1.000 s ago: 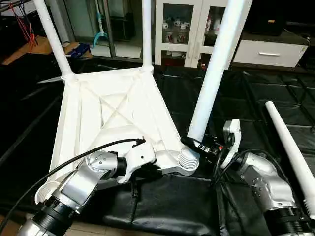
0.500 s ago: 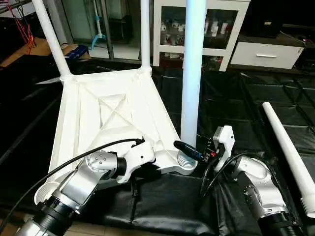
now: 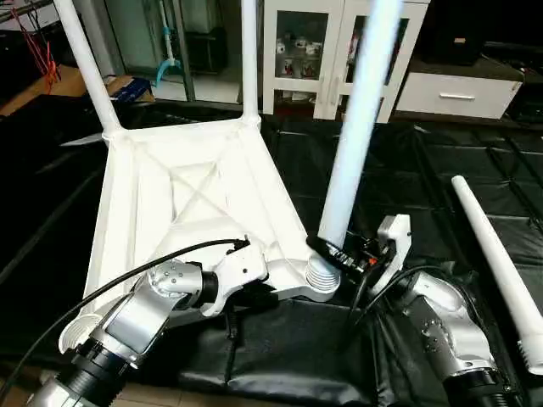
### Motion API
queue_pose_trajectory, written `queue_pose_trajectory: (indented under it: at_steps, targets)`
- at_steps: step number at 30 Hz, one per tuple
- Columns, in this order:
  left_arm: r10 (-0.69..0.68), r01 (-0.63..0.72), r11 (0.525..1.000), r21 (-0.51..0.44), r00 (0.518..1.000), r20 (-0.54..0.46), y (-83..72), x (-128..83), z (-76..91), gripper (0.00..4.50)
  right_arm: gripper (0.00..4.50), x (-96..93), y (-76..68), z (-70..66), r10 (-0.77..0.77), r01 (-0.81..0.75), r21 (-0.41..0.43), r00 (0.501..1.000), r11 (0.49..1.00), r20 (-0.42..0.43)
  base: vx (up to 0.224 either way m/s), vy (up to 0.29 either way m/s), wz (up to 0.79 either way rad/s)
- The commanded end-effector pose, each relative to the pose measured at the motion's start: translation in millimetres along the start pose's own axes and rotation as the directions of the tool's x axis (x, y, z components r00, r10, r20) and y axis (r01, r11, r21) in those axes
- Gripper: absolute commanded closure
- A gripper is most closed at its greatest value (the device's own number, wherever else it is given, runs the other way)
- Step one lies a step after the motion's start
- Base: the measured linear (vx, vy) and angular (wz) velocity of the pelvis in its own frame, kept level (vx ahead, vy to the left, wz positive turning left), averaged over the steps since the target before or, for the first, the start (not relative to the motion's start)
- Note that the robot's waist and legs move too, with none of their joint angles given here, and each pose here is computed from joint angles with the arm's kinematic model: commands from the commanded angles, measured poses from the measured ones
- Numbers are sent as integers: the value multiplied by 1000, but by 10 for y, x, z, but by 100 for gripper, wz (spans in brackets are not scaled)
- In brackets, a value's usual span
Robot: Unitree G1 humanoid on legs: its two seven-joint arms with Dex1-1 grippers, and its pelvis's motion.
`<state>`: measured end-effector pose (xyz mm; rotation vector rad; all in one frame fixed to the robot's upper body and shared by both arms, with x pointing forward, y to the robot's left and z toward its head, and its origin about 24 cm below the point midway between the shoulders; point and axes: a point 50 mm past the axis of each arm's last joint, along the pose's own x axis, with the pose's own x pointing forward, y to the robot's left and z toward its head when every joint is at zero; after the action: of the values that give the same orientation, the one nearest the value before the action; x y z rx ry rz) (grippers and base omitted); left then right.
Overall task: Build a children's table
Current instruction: Insert table leg to table base
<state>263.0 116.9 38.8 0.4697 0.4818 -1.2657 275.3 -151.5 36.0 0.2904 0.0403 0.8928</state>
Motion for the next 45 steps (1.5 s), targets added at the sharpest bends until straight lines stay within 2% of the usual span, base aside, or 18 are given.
queue_pose_trajectory:
  at_steps: [1,5,7,8,9,10,12,14,19,22,29,34,36,38,40,42,43,45]
  targets:
    - [-5,2,999,-36,995,-97,-7,-19,-180,449,266,-314,-166,-202,-150,155,34,982,987,-117,0,0,0]
    - [-3,-1,999,-34,995,-96,1,-19,-174,449,266,-322,-141,-220,-124,135,87,984,987,-127,0,0,0]
    - [0,-3,999,-33,995,-95,7,-19,-174,449,266,-333,-124,-259,-105,132,173,982,976,-159,0,0,0]
    - [0,-3,999,-33,995,-95,7,-19,-174,449,266,-335,-124,-266,-104,132,169,981,977,-167,0,0,0]
    - [0,-3,999,-33,995,-97,8,-23,-177,449,266,-370,-122,-353,-89,124,117,961,985,-263,0,0,0]
    - [-1,-2,999,-32,995,-98,9,-25,-179,449,266,-394,-116,-396,-79,102,56,947,993,-312,0,0,0]
    - [1,-4,1000,-31,995,-99,11,-30,-182,449,266,-428,-127,-459,-88,97,6,925,995,-370,0,0,0]
    - [8,-11,999,-30,995,-101,18,-35,-186,449,266,-434,-177,-446,-140,149,1,931,989,-337,0,0,0]
    - [16,-19,999,-29,995,-99,33,-42,-178,449,266,-439,-179,-442,-158,166,1,938,986,-310,0,0,0]
    - [26,-29,999,-30,994,-102,34,-57,-185,449,266,-419,-123,-458,-132,105,-103,945,989,-301,0,0,0]
    - [29,-32,999,-32,994,-103,28,-60,-192,449,266,-384,-92,-495,-171,123,-183,946,975,-275,0,0,0]
    - [30,-33,999,-35,994,-101,21,-56,-193,449,266,-362,-86,-493,-186,150,-165,954,975,-233,0,0,0]
    - [27,-30,999,-32,994,-103,21,-50,-192,449,266,-366,-109,-502,-210,193,-94,952,977,-223,0,0,0]
    - [26,-29,999,-33,995,-98,21,-45,-182,449,266,-379,-130,-528,-219,227,7,946,974,-240,0,0,0]
    - [27,-30,999,-32,995,-98,24,-48,-178,449,266,-384,-160,-535,-226,251,65,938,966,-264,0,0,0]
    - [25,-28,999,-30,995,-101,26,-50,-180,449,266,-370,-192,-487,-217,246,88,941,965,-259,0,0,0]
    - [23,-26,999,-29,994,-103,28,-48,-183,449,266,-344,-230,-406,-207,236,100,949,967,-237,0,0,0]
    - [22,-25,999,-29,994,-103,30,-49,-182,449,266,-321,-255,-342,-198,225,112,956,968,-215,0,0,0]
